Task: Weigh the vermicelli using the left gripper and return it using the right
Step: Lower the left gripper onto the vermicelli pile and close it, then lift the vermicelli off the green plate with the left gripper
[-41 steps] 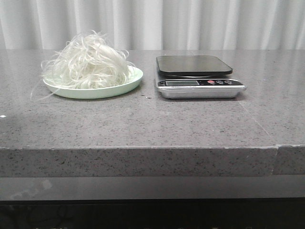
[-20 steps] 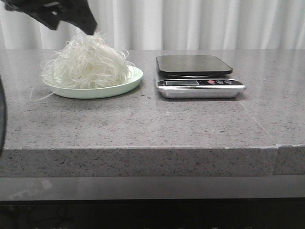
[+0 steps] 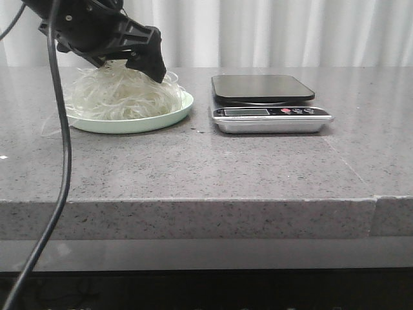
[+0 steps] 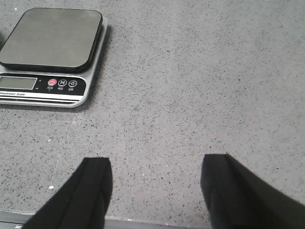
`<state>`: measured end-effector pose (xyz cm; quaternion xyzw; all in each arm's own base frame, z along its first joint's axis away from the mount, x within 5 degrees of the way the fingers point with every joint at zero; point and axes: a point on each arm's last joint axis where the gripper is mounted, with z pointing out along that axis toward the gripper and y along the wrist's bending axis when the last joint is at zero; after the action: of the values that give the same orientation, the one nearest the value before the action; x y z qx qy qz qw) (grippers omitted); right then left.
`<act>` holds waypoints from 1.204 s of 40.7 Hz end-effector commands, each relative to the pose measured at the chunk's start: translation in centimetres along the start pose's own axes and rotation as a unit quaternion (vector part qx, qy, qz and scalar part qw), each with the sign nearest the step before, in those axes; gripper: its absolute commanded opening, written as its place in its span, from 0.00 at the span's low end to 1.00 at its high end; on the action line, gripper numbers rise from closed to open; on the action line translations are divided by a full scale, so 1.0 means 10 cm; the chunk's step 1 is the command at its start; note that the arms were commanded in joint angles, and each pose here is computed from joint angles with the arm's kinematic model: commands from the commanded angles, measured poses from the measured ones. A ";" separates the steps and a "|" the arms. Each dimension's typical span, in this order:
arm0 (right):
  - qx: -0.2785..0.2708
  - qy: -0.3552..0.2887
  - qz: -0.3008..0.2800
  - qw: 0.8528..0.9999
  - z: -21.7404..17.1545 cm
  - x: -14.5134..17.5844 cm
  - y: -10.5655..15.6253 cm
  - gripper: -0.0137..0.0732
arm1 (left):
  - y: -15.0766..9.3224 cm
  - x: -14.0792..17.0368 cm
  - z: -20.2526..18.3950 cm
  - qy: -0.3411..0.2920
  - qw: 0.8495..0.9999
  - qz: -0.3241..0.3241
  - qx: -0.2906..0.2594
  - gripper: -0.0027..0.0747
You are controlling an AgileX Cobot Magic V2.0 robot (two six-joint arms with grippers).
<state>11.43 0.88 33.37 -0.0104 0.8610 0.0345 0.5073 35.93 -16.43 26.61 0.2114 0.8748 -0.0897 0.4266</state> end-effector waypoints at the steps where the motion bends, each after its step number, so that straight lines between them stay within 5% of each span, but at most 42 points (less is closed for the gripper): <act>1: 0.001 -0.038 0.000 0.999 -0.02 -0.12 0.00 0.75 | -0.02 -0.20 -0.16 -0.049 0.999 0.002 0.000 0.73; 8: 0.001 -0.038 0.000 0.999 -0.02 -0.12 0.00 0.75 | -0.02 -0.20 -0.17 -0.048 0.999 0.002 0.000 0.45; 18: 0.001 -0.038 0.000 0.999 -0.02 -0.12 0.00 0.75 | -0.02 -0.24 -0.25 -0.056 0.998 0.003 0.000 0.24; 37: 0.001 -0.038 0.000 0.999 -0.02 -0.12 0.00 0.75 | -0.02 -0.80 -1.10 -0.188 0.982 0.003 -0.002 0.22; 49: 0.001 -0.038 0.000 0.999 -0.02 -0.12 0.00 0.75 | -0.40 -1.22 -1.26 -0.251 0.967 0.027 0.042 0.22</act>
<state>11.42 0.88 33.35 -0.0104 0.8616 0.0344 0.5063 32.89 -18.45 39.68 0.2291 0.7875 -0.1372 0.5555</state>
